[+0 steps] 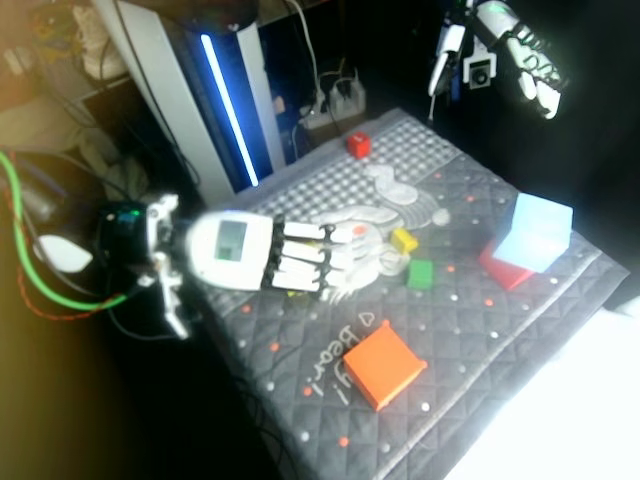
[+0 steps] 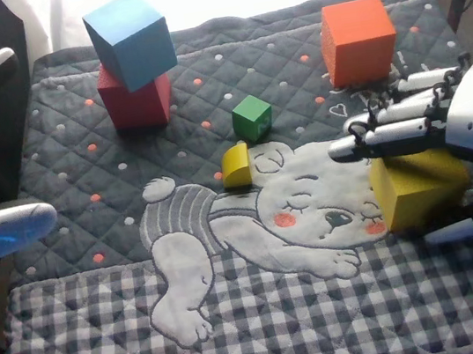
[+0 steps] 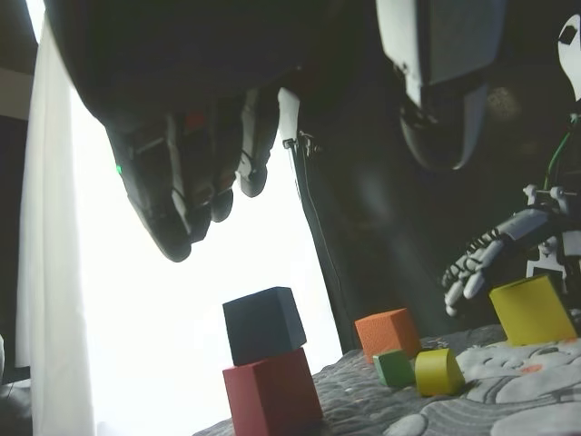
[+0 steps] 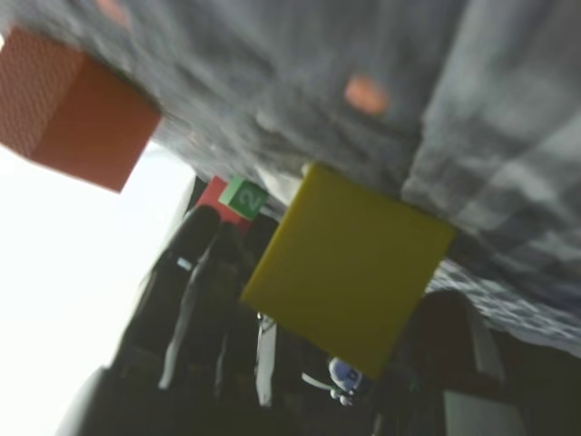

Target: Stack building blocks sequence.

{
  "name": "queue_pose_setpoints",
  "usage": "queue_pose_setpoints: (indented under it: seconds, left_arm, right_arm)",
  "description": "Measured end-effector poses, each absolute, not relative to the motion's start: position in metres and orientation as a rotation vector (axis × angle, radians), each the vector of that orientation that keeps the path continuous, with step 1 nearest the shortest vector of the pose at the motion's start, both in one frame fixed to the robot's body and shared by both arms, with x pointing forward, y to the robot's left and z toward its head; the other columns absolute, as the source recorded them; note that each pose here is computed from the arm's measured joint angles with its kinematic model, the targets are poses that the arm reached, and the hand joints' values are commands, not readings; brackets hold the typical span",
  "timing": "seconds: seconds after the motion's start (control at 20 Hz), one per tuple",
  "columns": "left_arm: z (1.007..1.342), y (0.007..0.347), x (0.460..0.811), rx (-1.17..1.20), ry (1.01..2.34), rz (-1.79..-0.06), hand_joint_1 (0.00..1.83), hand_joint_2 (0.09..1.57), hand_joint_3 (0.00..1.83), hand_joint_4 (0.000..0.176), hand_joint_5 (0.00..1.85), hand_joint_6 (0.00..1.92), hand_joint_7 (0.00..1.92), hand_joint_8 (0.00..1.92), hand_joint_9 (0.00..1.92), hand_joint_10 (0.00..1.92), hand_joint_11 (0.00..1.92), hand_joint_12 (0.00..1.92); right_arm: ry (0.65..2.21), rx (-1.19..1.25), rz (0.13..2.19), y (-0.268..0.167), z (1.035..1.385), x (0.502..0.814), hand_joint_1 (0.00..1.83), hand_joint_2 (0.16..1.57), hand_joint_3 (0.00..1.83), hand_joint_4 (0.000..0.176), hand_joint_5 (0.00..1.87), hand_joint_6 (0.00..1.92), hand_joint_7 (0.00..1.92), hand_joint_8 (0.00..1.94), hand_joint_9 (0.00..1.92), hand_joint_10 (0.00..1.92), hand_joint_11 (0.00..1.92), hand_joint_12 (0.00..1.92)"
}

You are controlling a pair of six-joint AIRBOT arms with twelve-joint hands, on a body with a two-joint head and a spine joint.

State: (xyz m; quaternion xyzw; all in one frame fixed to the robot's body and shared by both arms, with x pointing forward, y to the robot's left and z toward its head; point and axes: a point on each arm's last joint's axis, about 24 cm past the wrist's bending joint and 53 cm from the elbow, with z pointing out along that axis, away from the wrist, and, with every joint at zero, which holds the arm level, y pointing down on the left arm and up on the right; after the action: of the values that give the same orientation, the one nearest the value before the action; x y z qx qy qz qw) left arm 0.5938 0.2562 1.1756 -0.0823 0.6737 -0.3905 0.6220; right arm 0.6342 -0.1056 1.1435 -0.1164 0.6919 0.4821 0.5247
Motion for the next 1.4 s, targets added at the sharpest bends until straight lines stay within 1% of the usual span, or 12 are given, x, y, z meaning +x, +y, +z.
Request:
queue_pose_setpoints:
  seconds: [0.05, 0.1, 0.2, 0.35, 0.4, 0.55, 0.6, 0.7, 0.8, 1.05, 1.2, 1.4]
  left_arm:
    - [1.176, 0.257, 0.594, -0.193, 1.547, -0.897, 0.68, 0.98, 0.00, 0.094, 0.14, 0.00, 0.15, 0.00, 0.16, 0.01, 0.00, 0.74]
    - [1.176, 0.257, 0.594, -0.194, 1.547, -0.897, 0.70, 0.98, 0.00, 0.090, 0.14, 0.00, 0.15, 0.00, 0.17, 0.01, 0.00, 0.75]
    - [1.175, 0.257, 0.594, -0.196, 1.547, -0.898, 0.71, 0.99, 0.00, 0.090, 0.15, 0.00, 0.16, 0.00, 0.17, 0.01, 0.00, 0.78]
    - [1.171, 0.254, 0.593, -0.201, 1.554, -0.908, 0.75, 0.98, 0.00, 0.081, 0.16, 0.00, 0.15, 0.00, 0.15, 0.00, 0.00, 0.65]
    - [1.171, 0.254, 0.594, -0.201, 1.554, -0.908, 0.73, 0.97, 0.00, 0.090, 0.16, 0.00, 0.16, 0.00, 0.16, 0.00, 0.00, 0.70]
    - [1.172, 0.257, 0.596, -0.206, 1.549, -0.901, 0.77, 0.96, 0.00, 0.088, 0.17, 0.00, 0.16, 0.00, 0.17, 0.00, 0.00, 0.75]
    - [1.172, 0.258, 0.596, -0.207, 1.548, -0.901, 0.77, 0.96, 0.00, 0.075, 0.17, 0.00, 0.16, 0.00, 0.18, 0.00, 0.00, 0.76]
    - [1.170, 0.255, 0.595, -0.203, 1.551, -0.908, 0.75, 0.95, 0.00, 0.092, 0.16, 0.00, 0.16, 0.00, 0.17, 0.00, 0.00, 0.74]
    - [1.165, 0.254, 0.595, -0.210, 1.565, -0.912, 0.74, 0.95, 0.00, 0.096, 0.16, 0.00, 0.16, 0.00, 0.16, 0.00, 0.00, 0.71]
    - [1.165, 0.256, 0.598, -0.211, 1.567, -0.910, 0.70, 0.97, 0.00, 0.094, 0.16, 0.00, 0.17, 0.00, 0.17, 0.00, 0.00, 0.75]
    - [1.166, 0.254, 0.597, -0.208, 1.567, -0.915, 0.71, 0.97, 0.00, 0.088, 0.17, 0.00, 0.17, 0.00, 0.16, 0.00, 0.00, 0.74]
    - [1.164, 0.252, 0.597, -0.212, 1.568, -0.921, 0.73, 0.96, 0.00, 0.088, 0.17, 0.00, 0.15, 0.00, 0.15, 0.00, 0.00, 0.68]
  right_arm:
    - [1.653, -0.286, 1.152, -0.104, 1.147, 0.636, 1.24, 1.14, 0.01, 0.000, 0.86, 0.68, 0.87, 1.09, 0.86, 1.18, 0.74, 1.65]
    - [1.645, -0.294, 1.156, -0.102, 1.150, 0.636, 1.24, 1.17, 0.00, 0.000, 0.88, 0.89, 0.88, 1.32, 0.87, 1.33, 0.71, 1.73]
    - [1.633, -0.317, 1.156, -0.098, 1.155, 0.636, 1.37, 1.13, 0.00, 0.000, 1.02, 0.72, 0.88, 1.20, 0.89, 1.42, 0.78, 1.72]
    - [1.568, -0.326, 1.140, -0.096, 1.183, 0.650, 1.21, 1.22, 0.01, 0.000, 0.91, 0.99, 0.68, 1.63, 0.68, 1.58, 0.58, 1.92]
    - [1.531, -0.321, 1.146, -0.096, 1.197, 0.654, 1.31, 1.21, 0.00, 0.000, 0.94, 1.02, 0.73, 1.46, 0.64, 1.53, 0.41, 1.75]
    - [1.356, -0.331, 1.132, -0.100, 1.253, 0.662, 1.25, 1.17, 0.00, 0.000, 0.99, 0.78, 0.80, 1.48, 0.73, 1.34, 0.64, 1.60]
    - [1.317, -0.328, 1.115, -0.103, 1.265, 0.665, 1.23, 1.15, 0.00, 0.000, 0.96, 0.87, 0.89, 1.32, 0.83, 1.25, 0.74, 1.52]
    - [1.263, -0.310, 1.066, -0.113, 1.284, 0.678, 1.34, 1.11, 0.00, 0.000, 0.91, 0.97, 1.00, 0.99, 0.98, 1.17, 0.90, 1.31]
    - [1.242, -0.273, 1.025, -0.119, 1.300, 0.701, 1.38, 1.11, 0.00, 0.000, 0.88, 1.02, 0.99, 0.95, 0.97, 1.21, 0.94, 1.24]
    - [1.336, -0.208, 0.936, -0.116, 1.289, 0.748, 1.40, 1.05, 0.00, 0.000, 1.00, 0.93, 1.16, 0.64, 1.09, 0.94, 1.03, 1.07]
    - [1.384, -0.189, 0.904, -0.113, 1.278, 0.763, 1.40, 1.02, 0.00, 0.000, 1.12, 0.72, 1.27, 0.46, 1.09, 0.95, 0.91, 1.24]
    - [1.439, -0.166, 0.865, -0.117, 1.265, 0.775, 1.40, 1.04, 0.00, 0.000, 1.12, 0.71, 1.18, 0.65, 1.03, 1.03, 0.90, 1.29]
